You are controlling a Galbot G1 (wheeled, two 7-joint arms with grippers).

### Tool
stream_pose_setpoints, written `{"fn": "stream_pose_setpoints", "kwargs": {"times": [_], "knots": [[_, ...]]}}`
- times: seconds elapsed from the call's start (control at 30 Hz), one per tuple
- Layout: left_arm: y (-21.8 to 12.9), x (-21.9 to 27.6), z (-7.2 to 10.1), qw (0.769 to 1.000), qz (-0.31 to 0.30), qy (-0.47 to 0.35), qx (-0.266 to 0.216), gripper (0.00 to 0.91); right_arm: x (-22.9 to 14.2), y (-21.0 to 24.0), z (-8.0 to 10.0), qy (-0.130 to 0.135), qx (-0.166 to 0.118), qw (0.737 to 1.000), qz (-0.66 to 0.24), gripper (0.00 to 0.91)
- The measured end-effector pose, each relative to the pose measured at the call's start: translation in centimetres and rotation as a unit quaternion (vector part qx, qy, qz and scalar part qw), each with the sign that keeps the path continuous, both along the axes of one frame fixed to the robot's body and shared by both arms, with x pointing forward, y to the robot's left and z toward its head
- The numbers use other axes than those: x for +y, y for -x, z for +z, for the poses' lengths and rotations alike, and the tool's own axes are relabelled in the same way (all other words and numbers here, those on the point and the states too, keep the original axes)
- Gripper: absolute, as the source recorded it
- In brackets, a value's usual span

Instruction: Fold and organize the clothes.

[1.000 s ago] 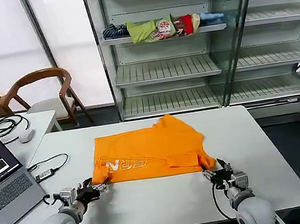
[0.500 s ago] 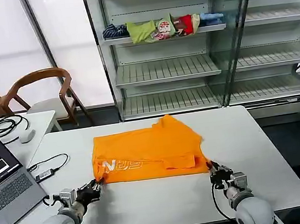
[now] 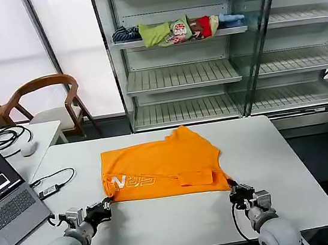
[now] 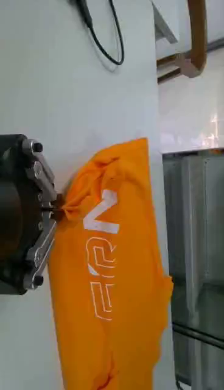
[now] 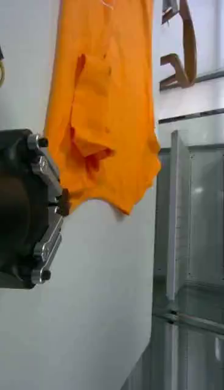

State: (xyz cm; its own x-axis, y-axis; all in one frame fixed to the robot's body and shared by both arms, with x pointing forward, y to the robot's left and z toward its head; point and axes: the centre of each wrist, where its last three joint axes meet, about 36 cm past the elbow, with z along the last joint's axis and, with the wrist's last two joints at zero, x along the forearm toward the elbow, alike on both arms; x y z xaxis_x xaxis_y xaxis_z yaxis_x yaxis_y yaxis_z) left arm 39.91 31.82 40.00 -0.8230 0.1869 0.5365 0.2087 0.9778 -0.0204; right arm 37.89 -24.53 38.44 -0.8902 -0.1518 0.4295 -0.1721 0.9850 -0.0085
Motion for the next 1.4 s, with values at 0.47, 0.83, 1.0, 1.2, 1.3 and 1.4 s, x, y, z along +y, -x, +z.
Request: {"fn": "stream_pose_setpoints", "kwargs": {"times": [0.47,0.83,1.0,1.2,1.3,1.4], "knots": [[0.4,-0.1,0.0,1.0,-0.005,0.004,-0.005,0.02,-0.1,0.3,1.0,0.003,-0.017,1.0,0.003,0.907],[0.3,-0.2,0.2,1.0,-0.008,0.005,-0.008,0.02,0.8,-0.3,-0.1,0.01,-0.004,1.0,0.006,0.0],[0.3,-0.1,0.2,1.0,-0.008,0.005,-0.008,0.02,0.9,-0.3,-0.6,0.016,0.007,1.0,0.007,0.0],[0.3,-0.1,0.2,1.0,-0.009,0.006,-0.007,0.02,0.8,-0.3,-0.8,0.015,0.012,1.0,0.005,0.0],[0.3,-0.1,0.1,1.0,-0.008,0.006,-0.006,0.02,0.7,-0.3,-0.8,0.014,0.013,1.0,0.006,0.0],[0.3,0.0,0.0,1.0,-0.008,0.006,-0.005,0.02,0.5,-0.2,-0.7,0.013,0.014,1.0,0.007,0.0]]}}
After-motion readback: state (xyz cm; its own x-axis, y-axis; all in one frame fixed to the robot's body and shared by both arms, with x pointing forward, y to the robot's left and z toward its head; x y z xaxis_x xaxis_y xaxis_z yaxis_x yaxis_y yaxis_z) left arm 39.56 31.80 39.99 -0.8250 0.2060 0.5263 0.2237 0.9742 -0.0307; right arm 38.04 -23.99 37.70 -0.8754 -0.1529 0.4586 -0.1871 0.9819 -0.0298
